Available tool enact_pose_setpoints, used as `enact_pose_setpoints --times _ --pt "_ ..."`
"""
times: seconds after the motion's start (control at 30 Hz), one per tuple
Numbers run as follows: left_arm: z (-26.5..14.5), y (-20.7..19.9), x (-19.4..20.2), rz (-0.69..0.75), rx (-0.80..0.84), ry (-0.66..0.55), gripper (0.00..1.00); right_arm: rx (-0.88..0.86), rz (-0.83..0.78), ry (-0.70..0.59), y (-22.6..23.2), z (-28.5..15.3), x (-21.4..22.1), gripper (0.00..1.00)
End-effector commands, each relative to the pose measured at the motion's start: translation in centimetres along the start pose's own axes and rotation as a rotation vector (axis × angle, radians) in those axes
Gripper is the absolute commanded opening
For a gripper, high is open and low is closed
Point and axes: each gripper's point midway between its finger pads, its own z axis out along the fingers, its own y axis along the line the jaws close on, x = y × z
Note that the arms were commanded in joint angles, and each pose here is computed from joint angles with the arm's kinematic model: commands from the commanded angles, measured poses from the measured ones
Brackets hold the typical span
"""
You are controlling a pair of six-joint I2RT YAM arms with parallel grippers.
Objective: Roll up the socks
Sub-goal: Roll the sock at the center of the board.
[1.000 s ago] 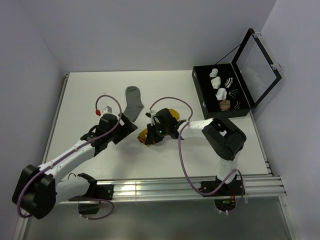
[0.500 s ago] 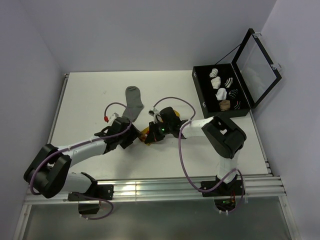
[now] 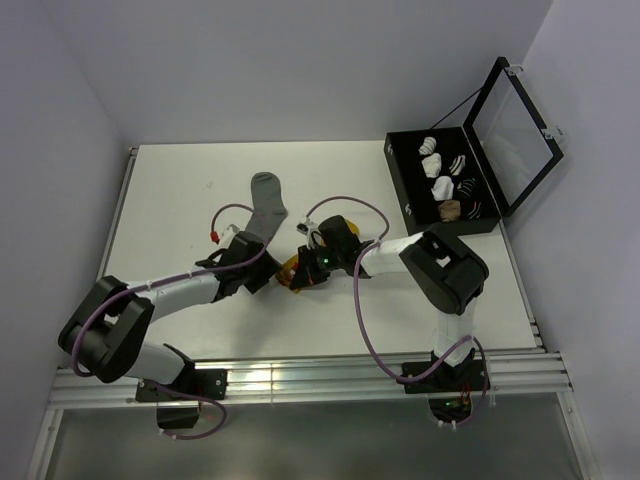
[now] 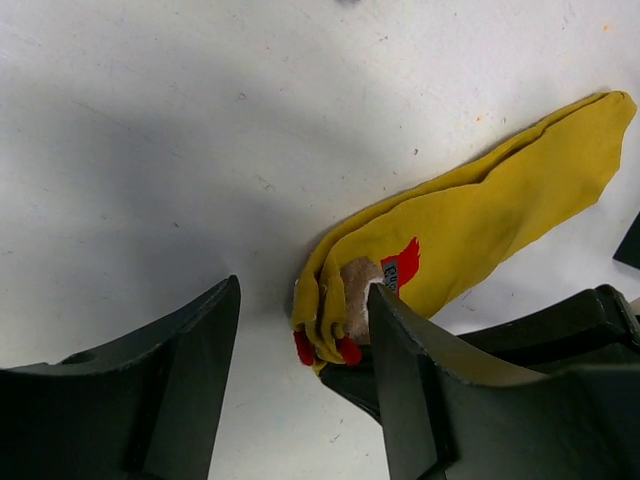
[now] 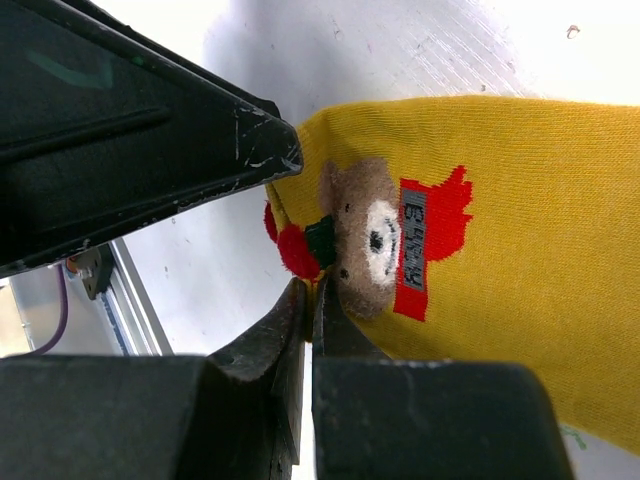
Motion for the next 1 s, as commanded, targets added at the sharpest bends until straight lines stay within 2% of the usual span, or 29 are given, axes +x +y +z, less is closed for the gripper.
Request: enact_pose_setpoints --times 0.0,0.27,0.63,0.67,0.7,0.8,0.83,0.97 --pt "-0.1 -2.4 -0.6 -0.025 0.053 -0.016 0.59 -0.019 -0.022 -0.024 0.5 0.3 -1.4 0.00" --pt "0.3 -2.0 0.0 -0.034 0.030 0.010 0.50 -0.014 -0.020 -0.021 0.4 0.3 -1.3 0.00" --pt "0.5 -1.0 -0.3 -0.014 -0.049 0.002 0.17 0.013 -0.044 -0.036 0.4 0.0 -1.6 0.02" --pt "0.5 -1.4 -0.4 -0.011 -0.049 0.002 0.15 0.021 -0.051 -0.038 0.5 -0.1 -1.4 0.04" --pt "0.6 -1.1 -0.3 -0.008 -0.065 0.006 0.08 0.036 -0.071 -0.048 0.6 -0.1 -1.5 0.07" --pt "0.7 -0.8 -0.3 0.020 -0.113 0.020 0.00 0.064 -0.135 -0.083 1.4 -0.8 -1.9 0.24" --pt "0.7 -0.9 -0.3 0.032 -0.121 0.025 0.00 0.093 -0.161 -0.103 1.5 -0.7 -2.0 0.33" --pt "0.7 -1.2 -0.2 0.052 -0.157 0.053 0.00 0.182 -0.276 -0.174 2.1 -1.7 -2.5 0.47"
